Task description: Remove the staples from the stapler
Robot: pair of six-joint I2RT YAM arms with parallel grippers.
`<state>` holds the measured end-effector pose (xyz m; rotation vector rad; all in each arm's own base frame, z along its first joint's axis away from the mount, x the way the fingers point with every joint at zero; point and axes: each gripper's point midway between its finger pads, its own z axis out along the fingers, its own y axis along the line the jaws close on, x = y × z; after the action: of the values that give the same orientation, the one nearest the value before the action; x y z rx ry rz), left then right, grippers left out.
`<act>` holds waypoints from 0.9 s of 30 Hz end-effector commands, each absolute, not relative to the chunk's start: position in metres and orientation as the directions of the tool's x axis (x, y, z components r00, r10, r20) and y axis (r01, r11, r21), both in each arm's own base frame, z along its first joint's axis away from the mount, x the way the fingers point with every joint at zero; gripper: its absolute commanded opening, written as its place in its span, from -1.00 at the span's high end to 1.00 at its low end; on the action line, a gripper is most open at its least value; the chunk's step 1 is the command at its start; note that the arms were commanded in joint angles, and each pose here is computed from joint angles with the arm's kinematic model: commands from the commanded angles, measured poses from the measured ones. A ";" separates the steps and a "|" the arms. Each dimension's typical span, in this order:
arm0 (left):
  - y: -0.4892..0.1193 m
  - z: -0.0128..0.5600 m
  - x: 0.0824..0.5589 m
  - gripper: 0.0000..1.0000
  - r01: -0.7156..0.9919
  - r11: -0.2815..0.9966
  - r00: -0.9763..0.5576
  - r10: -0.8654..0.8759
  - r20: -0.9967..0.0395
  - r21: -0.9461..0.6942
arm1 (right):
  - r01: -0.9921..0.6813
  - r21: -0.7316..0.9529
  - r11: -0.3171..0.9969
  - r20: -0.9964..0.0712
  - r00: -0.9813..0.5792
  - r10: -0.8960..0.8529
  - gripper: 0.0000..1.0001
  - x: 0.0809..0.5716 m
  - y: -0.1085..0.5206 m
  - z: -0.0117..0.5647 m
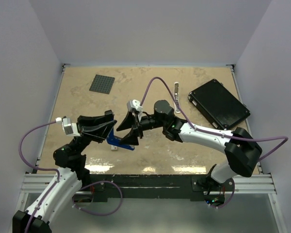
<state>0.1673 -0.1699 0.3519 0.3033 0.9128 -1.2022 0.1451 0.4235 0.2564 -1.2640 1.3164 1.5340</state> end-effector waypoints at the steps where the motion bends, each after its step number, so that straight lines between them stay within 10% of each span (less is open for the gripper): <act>1: -0.160 0.398 0.144 1.00 0.926 0.351 0.175 -0.726 -0.665 -0.141 | -0.944 0.226 -0.241 -0.973 -0.229 -0.016 -0.43 0.145 0.434 0.279; 9: -0.160 0.398 0.147 1.00 0.924 0.351 0.170 -0.732 -0.660 -0.151 | -0.931 0.263 -0.253 -0.965 -0.258 -0.054 -0.35 0.143 0.445 0.264; 18: -0.154 0.398 0.150 1.00 0.910 0.384 0.202 -0.740 -0.641 -0.156 | -0.911 0.259 -0.320 -0.964 -0.264 -0.027 0.34 0.131 0.443 0.263; 22: -0.150 0.396 0.152 1.00 0.900 0.399 0.211 -0.748 -0.629 -0.174 | -0.907 0.264 -0.327 -0.962 -0.274 -0.017 1.00 0.128 0.440 0.264; 27: -0.147 0.384 0.164 1.00 0.870 0.426 0.180 -0.741 -0.647 -0.247 | -0.939 0.233 -0.252 -0.967 -0.251 0.043 1.00 0.138 0.429 0.276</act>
<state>0.1673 -0.1620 0.3633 0.2534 0.8646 -1.1952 0.1351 0.4411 0.2425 -1.2703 1.3071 1.6491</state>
